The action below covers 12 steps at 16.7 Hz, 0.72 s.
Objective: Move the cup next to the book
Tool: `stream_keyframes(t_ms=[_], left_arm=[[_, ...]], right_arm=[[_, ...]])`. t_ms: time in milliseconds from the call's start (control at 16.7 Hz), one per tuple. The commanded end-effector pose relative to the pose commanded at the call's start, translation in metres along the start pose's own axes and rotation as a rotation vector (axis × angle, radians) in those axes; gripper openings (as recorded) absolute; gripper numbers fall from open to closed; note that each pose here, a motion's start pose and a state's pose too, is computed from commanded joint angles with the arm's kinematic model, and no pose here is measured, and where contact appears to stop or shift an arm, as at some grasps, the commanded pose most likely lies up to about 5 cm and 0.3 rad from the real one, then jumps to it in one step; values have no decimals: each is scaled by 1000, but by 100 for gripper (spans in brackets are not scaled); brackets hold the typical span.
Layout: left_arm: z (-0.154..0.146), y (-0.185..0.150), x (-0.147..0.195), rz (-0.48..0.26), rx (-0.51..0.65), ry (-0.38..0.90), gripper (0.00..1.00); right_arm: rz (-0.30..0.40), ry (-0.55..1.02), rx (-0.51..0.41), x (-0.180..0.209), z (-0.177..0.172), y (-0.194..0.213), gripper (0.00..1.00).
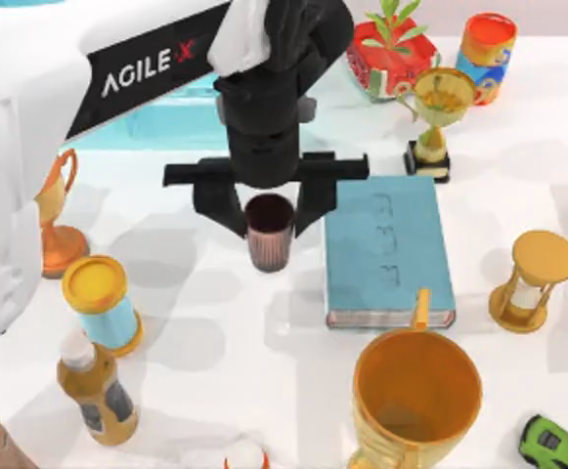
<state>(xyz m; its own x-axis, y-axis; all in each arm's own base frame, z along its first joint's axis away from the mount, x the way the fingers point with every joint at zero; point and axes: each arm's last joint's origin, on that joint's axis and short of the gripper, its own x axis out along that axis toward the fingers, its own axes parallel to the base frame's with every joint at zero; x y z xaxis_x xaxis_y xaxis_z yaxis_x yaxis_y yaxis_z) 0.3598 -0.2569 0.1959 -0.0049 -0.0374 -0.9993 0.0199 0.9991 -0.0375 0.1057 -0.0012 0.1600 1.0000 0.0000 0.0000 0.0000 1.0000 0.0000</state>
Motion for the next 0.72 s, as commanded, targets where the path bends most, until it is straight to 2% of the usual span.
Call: stream_keyframes(t_ms=[600,720], left_arm=[[0,0,0,0,0,0,98],[0,0,0,0,0,0,100]], right_arm=[[0,0,0,0,0,0,100],[0,0,0,0,0,0,100]])
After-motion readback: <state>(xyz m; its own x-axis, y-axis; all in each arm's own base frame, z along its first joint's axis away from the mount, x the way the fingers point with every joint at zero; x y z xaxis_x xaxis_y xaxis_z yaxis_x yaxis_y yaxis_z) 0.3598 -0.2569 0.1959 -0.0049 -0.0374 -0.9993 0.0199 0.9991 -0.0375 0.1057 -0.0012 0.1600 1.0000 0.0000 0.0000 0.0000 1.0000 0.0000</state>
